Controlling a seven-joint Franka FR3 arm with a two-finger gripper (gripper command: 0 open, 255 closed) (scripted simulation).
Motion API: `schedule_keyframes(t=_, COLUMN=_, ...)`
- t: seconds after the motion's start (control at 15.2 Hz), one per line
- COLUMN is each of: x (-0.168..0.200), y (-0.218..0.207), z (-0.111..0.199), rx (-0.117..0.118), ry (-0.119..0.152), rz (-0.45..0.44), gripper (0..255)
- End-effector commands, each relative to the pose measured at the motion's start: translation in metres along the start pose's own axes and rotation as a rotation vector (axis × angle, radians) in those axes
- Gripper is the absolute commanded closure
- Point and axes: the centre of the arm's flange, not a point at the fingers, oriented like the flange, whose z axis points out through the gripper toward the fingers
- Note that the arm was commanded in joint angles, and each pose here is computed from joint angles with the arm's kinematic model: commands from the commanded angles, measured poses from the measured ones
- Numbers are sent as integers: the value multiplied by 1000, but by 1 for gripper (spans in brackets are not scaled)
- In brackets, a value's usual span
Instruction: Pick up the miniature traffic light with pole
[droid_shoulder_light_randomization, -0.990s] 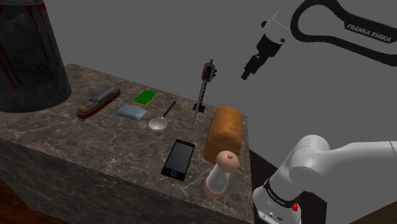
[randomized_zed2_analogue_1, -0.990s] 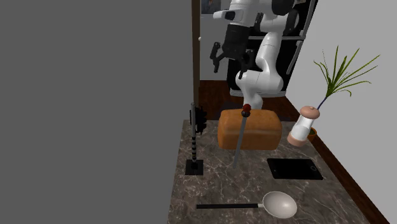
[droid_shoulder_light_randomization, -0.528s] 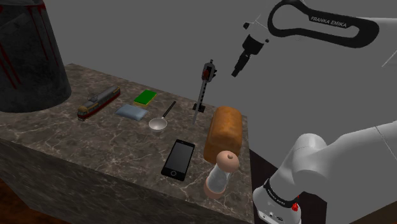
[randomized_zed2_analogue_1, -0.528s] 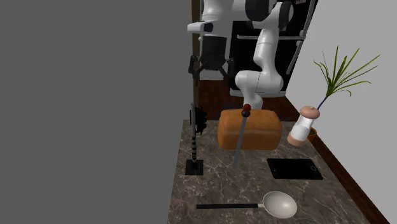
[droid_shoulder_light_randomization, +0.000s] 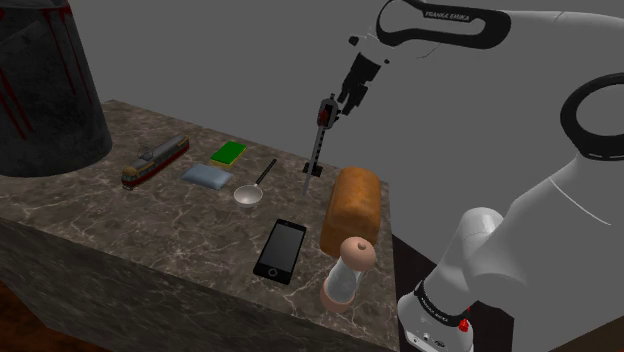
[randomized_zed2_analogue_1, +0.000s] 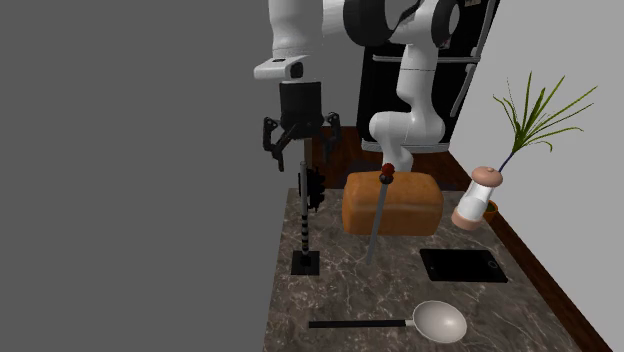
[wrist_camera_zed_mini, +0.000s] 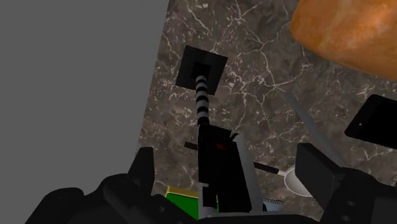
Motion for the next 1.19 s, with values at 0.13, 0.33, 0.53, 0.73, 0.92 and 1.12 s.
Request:
schedule_keyframes(t=0.13, x=2, y=4, z=20, rx=9, ry=3, rz=-37, gripper=0)
schedule_keyframes(t=0.33, x=-2, y=4, z=36, rx=9, ry=3, rz=-37, gripper=0)
schedule_keyframes(t=0.53, x=-4, y=4, z=44, rx=9, ry=3, rz=-37, gripper=0)
schedule_keyframes(t=0.73, x=-4, y=3, z=44, rx=9, ry=3, rz=-37, gripper=255)
schedule_keyframes(t=0.92, x=-4, y=3, z=44, rx=9, ry=3, rz=-37, gripper=255)
schedule_keyframes(t=1.12, x=-4, y=3, z=44, rx=9, ry=3, rz=-37, gripper=255)
